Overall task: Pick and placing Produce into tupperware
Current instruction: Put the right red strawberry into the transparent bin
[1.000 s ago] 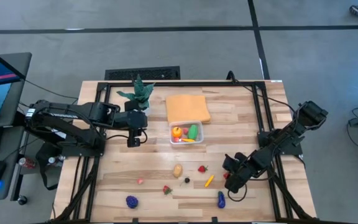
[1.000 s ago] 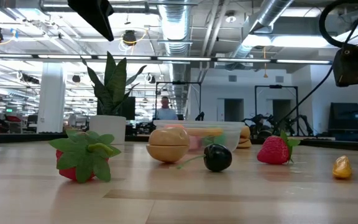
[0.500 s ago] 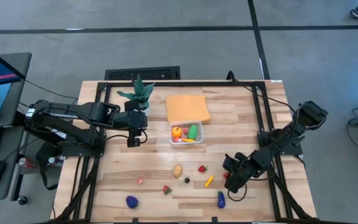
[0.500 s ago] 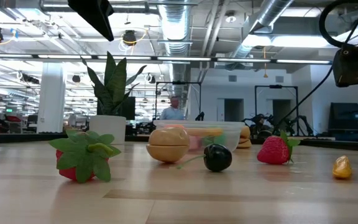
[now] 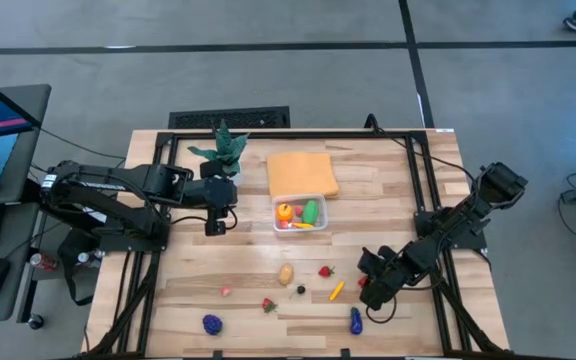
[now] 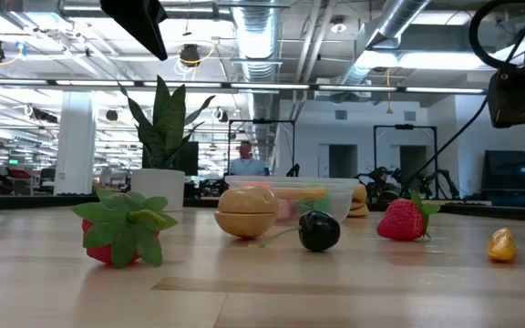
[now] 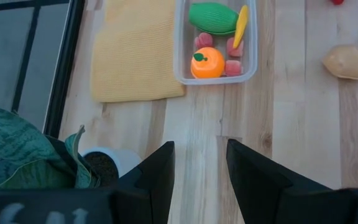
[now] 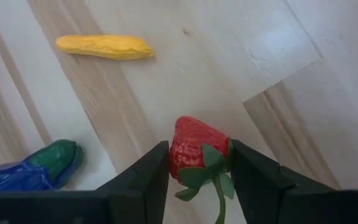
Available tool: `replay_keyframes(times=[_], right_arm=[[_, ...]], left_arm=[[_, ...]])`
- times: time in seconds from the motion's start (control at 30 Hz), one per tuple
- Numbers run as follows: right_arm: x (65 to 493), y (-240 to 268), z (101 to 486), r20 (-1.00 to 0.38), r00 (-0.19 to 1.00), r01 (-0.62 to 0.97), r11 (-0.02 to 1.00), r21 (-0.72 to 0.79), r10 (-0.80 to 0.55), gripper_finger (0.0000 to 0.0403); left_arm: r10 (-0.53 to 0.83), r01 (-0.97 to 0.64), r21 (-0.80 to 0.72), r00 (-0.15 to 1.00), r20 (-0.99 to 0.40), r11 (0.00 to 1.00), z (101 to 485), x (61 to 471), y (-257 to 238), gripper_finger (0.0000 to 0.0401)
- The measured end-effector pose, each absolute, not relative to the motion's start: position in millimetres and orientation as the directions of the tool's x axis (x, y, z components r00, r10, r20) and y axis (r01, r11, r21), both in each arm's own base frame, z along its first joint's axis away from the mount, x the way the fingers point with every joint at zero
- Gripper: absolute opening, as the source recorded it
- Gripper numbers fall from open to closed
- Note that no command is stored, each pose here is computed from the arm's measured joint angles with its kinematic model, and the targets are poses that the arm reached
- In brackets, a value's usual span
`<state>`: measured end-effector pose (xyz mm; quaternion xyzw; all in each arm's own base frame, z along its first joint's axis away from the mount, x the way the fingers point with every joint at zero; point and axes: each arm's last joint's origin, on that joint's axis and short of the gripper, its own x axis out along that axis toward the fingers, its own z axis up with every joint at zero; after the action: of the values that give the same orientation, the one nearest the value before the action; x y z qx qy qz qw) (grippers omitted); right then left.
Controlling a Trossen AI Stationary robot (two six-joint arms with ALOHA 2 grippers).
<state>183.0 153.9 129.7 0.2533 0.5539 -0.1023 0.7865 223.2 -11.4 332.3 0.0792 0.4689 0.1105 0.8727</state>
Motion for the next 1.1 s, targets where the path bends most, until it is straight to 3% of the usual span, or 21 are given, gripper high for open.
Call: replay_keyframes(times=[0.23, 0.47, 1.1], right_arm=[[187, 155, 131, -0.904, 0.407, 0.439, 0.841, 0.318, 0.130, 0.0140], [190, 155, 133, -0.880, 0.464, 0.439, 0.836, 0.329, 0.103, 0.0152], [195, 150, 146, -0.786, 0.616, 0.481, 0.812, 0.330, -0.045, 0.0150]], left_arm=[[0.268, -0.119, 0.243, 0.536, -0.801, 0.963, 332, 223, -11, 0.0138], [0.268, -0.119, 0.243, 0.536, -0.801, 0.963, 332, 223, -11, 0.0138], [0.268, -0.119, 0.243, 0.536, -0.801, 0.963, 332, 223, -11, 0.0138]])
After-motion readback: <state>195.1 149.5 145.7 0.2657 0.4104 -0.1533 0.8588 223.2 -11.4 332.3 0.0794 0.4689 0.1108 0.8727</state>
